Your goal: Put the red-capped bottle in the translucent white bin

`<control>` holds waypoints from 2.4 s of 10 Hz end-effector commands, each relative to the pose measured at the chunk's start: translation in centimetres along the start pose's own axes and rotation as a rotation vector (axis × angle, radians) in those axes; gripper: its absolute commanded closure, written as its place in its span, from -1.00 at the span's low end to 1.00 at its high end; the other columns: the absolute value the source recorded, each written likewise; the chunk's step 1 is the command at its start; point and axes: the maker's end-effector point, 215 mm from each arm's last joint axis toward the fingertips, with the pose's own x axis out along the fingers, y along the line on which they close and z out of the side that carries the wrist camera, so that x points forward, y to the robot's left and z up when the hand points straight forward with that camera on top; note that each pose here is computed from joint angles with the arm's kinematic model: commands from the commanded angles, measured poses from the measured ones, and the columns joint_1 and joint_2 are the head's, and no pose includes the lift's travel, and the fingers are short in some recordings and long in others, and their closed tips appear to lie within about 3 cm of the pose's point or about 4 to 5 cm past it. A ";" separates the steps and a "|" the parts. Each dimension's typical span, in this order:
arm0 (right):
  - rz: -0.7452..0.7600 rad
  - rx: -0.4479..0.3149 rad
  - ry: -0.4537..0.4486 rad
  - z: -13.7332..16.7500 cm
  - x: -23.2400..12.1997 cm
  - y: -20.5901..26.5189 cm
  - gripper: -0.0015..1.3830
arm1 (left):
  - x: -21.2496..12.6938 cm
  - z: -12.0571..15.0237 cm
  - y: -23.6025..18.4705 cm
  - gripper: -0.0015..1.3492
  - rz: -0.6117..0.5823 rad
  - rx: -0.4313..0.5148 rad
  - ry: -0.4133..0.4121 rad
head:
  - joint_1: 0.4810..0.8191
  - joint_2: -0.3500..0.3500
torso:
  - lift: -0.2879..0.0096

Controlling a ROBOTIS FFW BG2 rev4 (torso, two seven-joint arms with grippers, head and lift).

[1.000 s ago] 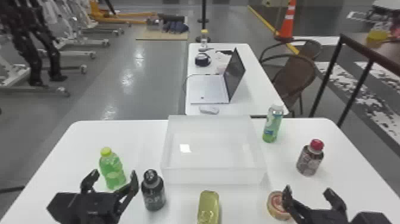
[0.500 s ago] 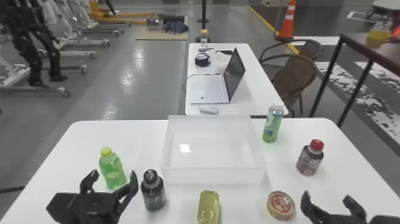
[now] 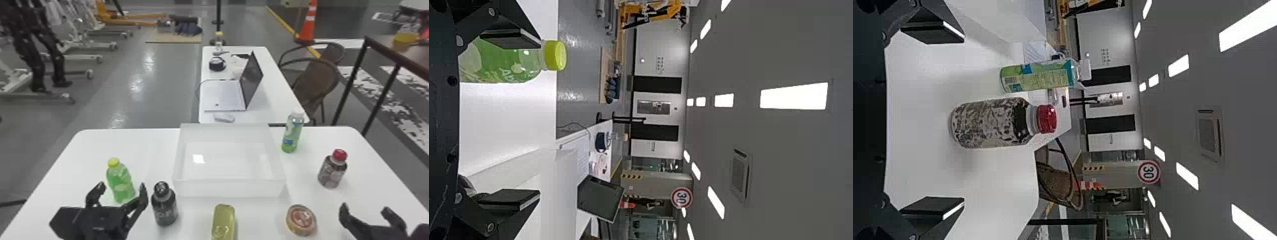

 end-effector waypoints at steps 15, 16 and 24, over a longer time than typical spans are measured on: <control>0.063 -0.105 0.101 -1.3 7.8 -2.1 -0.79 | -0.4 0.5 0.2 -0.66 0.012 -0.038 -0.042 | -0.60 0.00 | 0.26; 0.082 -0.093 0.118 -2.0 7.9 -2.0 -0.79 | -0.5 0.6 0.5 -0.66 0.017 -0.042 -0.046 | -0.60 0.00 | 0.26; 0.114 -0.119 0.081 1.9 14.8 -1.6 -0.79 | -0.3 0.7 0.0 -0.66 0.006 -0.048 -0.057 | -0.60 0.00 | 0.26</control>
